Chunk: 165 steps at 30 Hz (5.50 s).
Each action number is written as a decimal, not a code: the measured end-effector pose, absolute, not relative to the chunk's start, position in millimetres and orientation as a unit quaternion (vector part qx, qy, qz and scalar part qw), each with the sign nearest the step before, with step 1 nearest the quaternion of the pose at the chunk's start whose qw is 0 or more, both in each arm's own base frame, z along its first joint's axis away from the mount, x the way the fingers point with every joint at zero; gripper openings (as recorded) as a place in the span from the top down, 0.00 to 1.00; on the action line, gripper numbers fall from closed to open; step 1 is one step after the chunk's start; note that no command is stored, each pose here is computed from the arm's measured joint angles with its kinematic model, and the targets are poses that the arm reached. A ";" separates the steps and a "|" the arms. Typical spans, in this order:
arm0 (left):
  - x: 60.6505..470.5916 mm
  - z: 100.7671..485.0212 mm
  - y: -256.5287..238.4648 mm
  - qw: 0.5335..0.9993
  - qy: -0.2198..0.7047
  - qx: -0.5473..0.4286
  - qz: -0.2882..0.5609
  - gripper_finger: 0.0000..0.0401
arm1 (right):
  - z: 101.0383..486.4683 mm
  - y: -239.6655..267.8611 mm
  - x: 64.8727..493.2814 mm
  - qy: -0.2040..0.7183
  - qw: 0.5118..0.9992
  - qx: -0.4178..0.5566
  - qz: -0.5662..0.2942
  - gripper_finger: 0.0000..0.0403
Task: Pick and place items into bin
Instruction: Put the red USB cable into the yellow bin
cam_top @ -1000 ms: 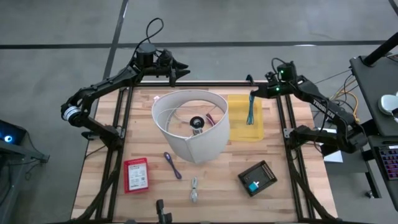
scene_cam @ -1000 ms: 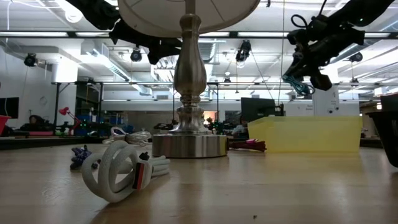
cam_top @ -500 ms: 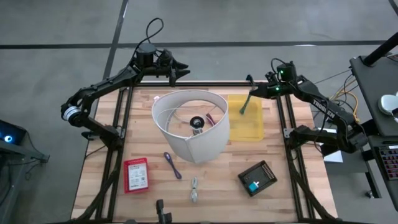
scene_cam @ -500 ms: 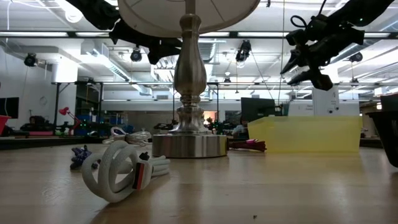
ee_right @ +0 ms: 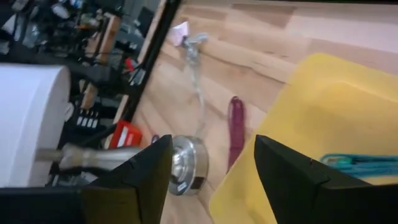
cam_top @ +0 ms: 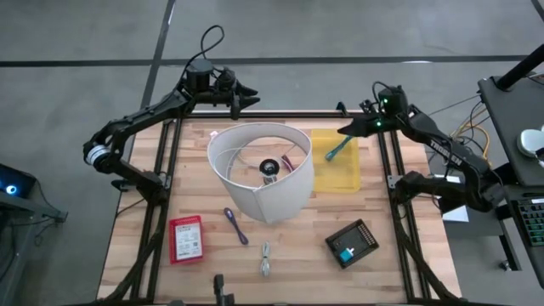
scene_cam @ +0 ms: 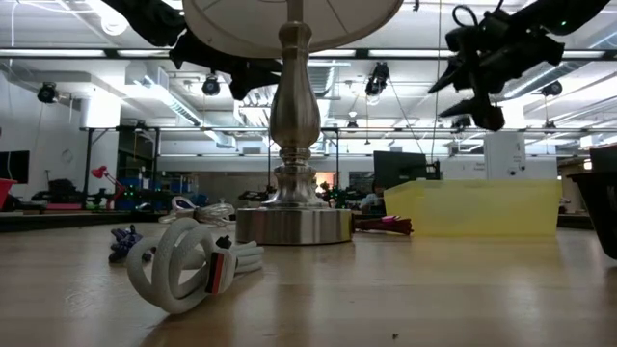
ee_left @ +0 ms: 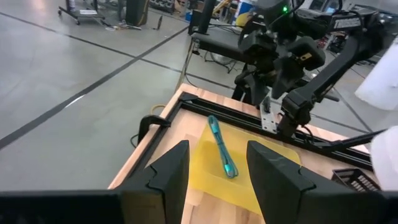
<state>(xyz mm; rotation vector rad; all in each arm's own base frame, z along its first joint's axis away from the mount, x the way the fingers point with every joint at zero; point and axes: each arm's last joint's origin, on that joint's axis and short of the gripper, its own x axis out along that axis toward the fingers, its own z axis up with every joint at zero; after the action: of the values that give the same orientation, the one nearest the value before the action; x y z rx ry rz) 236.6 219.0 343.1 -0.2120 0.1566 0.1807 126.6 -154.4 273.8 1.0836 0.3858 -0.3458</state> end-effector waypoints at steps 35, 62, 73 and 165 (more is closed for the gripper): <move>223.8 327.6 205.1 0.968 0.175 -0.175 0.048 0.64 | 277.3 -94.3 155.0 0.255 0.838 0.405 -0.262 0.49; 203.4 323.3 200.0 0.952 0.232 -0.192 0.060 0.64 | 216.9 -46.3 249.4 0.375 0.868 0.250 -0.207 0.49; 202.1 326.8 198.9 0.953 0.228 -0.192 0.061 0.64 | 190.7 -55.8 277.6 0.368 0.886 0.210 -0.187 0.49; 201.8 326.1 198.6 0.952 0.228 -0.192 0.061 0.64 | 141.7 -135.1 324.6 0.511 0.829 0.215 -0.069 0.50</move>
<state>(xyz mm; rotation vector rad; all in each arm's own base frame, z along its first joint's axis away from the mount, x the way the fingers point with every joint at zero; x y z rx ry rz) 201.8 198.6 326.1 -0.3901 0.4642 0.1243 324.6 -135.1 141.7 0.4557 1.0843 -0.1472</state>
